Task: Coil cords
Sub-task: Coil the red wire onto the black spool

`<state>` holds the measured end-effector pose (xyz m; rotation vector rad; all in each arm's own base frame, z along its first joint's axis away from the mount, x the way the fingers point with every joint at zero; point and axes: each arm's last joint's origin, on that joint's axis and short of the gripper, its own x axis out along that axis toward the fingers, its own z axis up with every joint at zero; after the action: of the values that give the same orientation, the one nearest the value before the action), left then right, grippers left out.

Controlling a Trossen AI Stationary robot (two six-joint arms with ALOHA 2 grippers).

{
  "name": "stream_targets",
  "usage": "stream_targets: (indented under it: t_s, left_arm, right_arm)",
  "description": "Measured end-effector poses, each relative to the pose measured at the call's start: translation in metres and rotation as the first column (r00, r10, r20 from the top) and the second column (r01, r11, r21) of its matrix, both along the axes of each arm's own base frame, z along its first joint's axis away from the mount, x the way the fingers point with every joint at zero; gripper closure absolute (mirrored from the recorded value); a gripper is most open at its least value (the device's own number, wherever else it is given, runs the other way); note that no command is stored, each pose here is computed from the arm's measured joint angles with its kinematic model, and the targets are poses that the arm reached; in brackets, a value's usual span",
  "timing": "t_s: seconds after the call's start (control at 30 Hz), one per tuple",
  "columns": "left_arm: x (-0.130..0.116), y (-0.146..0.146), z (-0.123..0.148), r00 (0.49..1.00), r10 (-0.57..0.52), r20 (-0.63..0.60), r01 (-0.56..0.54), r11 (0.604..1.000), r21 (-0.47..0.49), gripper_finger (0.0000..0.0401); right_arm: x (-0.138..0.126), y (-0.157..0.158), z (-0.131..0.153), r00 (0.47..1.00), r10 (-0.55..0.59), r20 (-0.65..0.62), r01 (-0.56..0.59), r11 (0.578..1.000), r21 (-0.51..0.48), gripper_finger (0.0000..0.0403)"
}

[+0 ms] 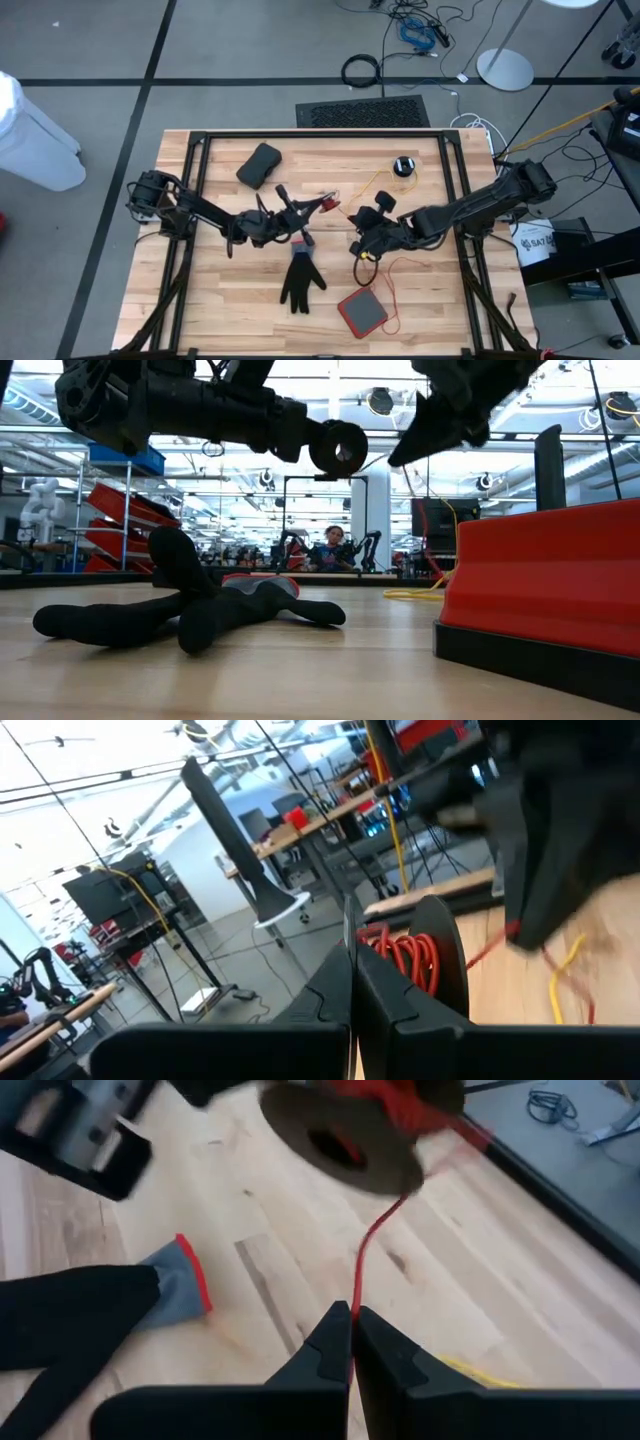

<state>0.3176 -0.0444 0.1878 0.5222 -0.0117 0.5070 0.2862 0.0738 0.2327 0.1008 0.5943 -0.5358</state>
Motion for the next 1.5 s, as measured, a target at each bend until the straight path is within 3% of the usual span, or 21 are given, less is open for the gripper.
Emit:
stream_targets:
  t_s: [0.3,0.53,0.77,1.1,1.5]
  left_arm:
    - [0.000,0.004,0.002,0.999,0.000,0.038,0.001,1.000,-0.029,0.0401]
    - [0.001,0.011,0.002,0.997,0.008,0.071,-0.002,0.996,-0.087,0.0401]
    - [0.002,0.013,0.002,0.998,0.008,0.064,-0.003,0.996,-0.088,0.0401]
    - [0.003,0.016,-0.003,1.000,0.025,0.002,-0.025,0.998,-0.061,0.0401]
    - [0.003,0.014,-0.008,0.998,0.022,-0.055,-0.025,0.998,-0.051,0.0401]
  right_arm:
    - [0.003,-0.001,-0.024,0.991,0.027,0.132,-0.033,0.999,0.043,0.0403]
    - [0.021,-0.003,-0.040,0.985,0.062,0.162,-0.072,0.996,0.059,0.0403]
    - [0.038,-0.004,-0.049,0.970,0.112,0.217,-0.131,0.988,0.076,0.0403]
    - [0.061,0.006,-0.014,0.948,0.208,0.240,-0.210,0.978,-0.015,0.0403]
    - [0.064,0.012,0.020,0.991,0.130,0.020,-0.127,0.985,-0.115,0.0403]
